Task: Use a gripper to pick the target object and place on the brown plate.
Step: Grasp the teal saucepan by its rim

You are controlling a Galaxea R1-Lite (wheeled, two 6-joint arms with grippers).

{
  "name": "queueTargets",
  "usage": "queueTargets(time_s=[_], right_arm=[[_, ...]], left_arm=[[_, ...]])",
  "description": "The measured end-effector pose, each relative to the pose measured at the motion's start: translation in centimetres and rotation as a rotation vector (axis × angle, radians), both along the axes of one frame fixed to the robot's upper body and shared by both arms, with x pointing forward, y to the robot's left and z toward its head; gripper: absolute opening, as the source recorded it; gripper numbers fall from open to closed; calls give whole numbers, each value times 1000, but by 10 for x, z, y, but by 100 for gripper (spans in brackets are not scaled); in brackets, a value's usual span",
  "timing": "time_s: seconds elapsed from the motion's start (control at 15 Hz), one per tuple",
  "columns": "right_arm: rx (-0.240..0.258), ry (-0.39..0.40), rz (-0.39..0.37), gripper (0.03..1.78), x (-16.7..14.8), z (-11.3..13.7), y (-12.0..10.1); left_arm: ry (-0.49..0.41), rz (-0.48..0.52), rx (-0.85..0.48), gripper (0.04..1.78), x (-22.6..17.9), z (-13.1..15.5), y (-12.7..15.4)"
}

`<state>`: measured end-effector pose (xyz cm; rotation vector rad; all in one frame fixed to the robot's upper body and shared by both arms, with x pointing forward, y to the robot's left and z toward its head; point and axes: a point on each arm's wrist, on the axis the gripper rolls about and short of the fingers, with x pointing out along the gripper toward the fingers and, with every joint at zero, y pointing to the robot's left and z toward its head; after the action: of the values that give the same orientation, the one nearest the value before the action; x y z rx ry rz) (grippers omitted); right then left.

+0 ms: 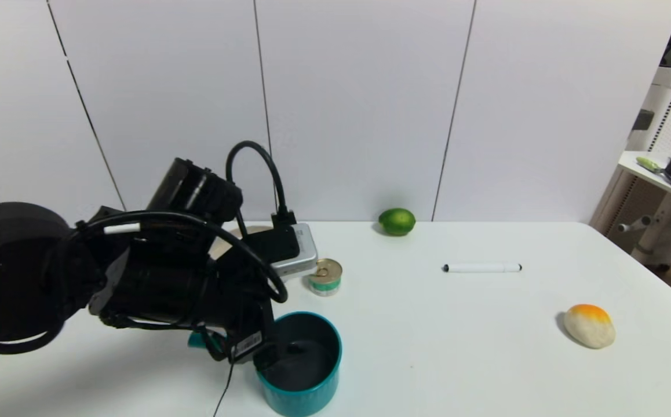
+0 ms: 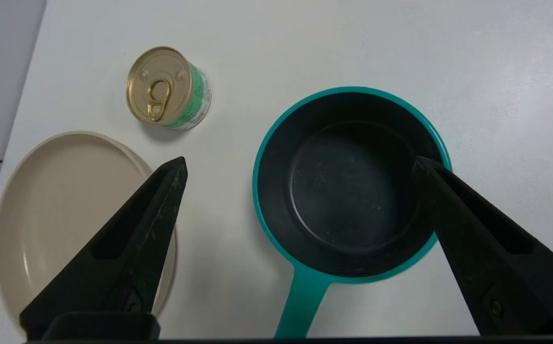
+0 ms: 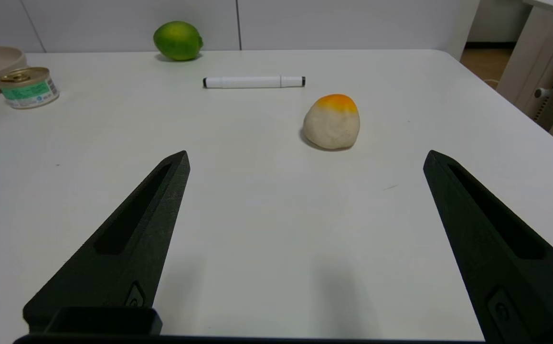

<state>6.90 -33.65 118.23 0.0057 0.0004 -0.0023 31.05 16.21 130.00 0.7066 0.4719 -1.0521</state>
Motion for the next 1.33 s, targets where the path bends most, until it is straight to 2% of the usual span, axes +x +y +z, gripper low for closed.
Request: queueTargets(time_s=[0.33, 0.67, 1.0, 1.33], right_arm=[[0, 0, 0, 169, 0, 0, 0], [0, 0, 0, 169, 0, 0, 0], [0, 0, 0, 169, 0, 0, 0], [0, 0, 0, 169, 0, 0, 0]], left_arm=[[83, 1, 60, 169, 26, -31, -20], [145, 20, 103, 169, 38, -55, -22], [145, 130, 141, 169, 50, -61, -16], [255, 177, 178, 169, 51, -60, -14]])
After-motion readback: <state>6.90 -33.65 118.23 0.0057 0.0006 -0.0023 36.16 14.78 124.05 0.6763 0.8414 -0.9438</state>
